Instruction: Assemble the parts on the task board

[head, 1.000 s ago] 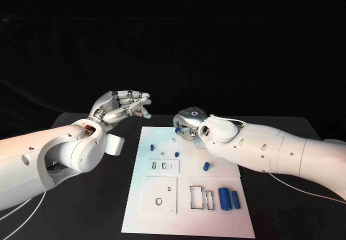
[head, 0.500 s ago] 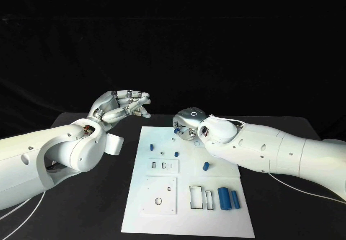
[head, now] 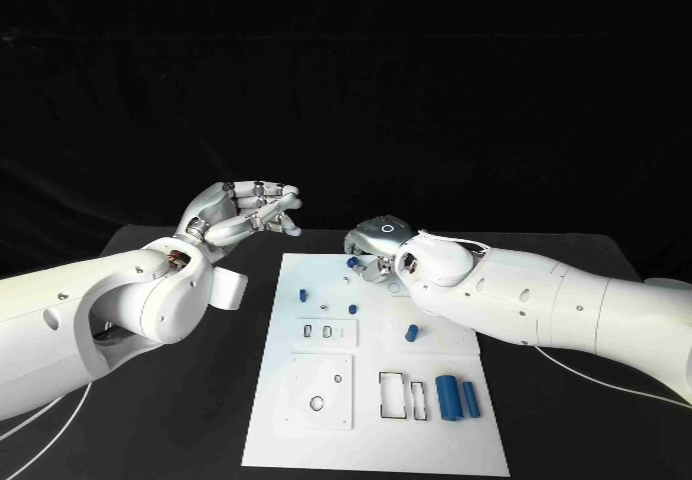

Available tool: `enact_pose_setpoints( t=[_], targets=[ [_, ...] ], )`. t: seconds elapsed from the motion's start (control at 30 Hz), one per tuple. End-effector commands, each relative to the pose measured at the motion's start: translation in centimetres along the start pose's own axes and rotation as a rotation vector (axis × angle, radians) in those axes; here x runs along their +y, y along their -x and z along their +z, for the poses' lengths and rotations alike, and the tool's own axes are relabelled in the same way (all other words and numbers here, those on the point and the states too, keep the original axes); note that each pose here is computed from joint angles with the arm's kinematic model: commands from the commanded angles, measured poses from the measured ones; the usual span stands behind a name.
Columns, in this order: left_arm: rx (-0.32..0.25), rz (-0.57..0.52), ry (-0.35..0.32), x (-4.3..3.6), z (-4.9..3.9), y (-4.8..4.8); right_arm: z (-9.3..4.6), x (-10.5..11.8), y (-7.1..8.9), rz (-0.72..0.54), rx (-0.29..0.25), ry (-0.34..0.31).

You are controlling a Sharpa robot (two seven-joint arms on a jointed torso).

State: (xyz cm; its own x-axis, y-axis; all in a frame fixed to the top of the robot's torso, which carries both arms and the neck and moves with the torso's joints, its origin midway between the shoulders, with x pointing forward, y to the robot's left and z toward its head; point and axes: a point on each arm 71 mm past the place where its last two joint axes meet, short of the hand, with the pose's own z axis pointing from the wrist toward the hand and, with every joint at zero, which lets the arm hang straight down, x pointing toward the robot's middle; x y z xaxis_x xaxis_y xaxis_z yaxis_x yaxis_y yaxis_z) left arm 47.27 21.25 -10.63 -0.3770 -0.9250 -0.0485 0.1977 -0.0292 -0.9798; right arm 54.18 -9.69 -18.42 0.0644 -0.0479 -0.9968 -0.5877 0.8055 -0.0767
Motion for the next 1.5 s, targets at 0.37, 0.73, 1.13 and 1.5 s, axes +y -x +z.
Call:
enact_pose_setpoints(
  t=[0.37,0.73,1.13,1.5],
  targets=[
    [0.012,-0.01,-0.005,-0.02,0.27,-0.11,-0.04,0.07,-0.1,0.006,0.016,0.006],
    [0.007,-0.007,-0.003,0.02,0.28,0.06,-0.48,0.21,0.32,0.04,-0.033,0.021],
    [0.004,-0.006,-0.002,0.05,0.29,0.14,-0.48,0.39,0.22,0.054,-0.017,0.029],
    [0.003,-0.005,0.0,0.06,0.28,0.19,-0.64,-0.07,0.31,0.051,-0.034,0.01]
  ],
)
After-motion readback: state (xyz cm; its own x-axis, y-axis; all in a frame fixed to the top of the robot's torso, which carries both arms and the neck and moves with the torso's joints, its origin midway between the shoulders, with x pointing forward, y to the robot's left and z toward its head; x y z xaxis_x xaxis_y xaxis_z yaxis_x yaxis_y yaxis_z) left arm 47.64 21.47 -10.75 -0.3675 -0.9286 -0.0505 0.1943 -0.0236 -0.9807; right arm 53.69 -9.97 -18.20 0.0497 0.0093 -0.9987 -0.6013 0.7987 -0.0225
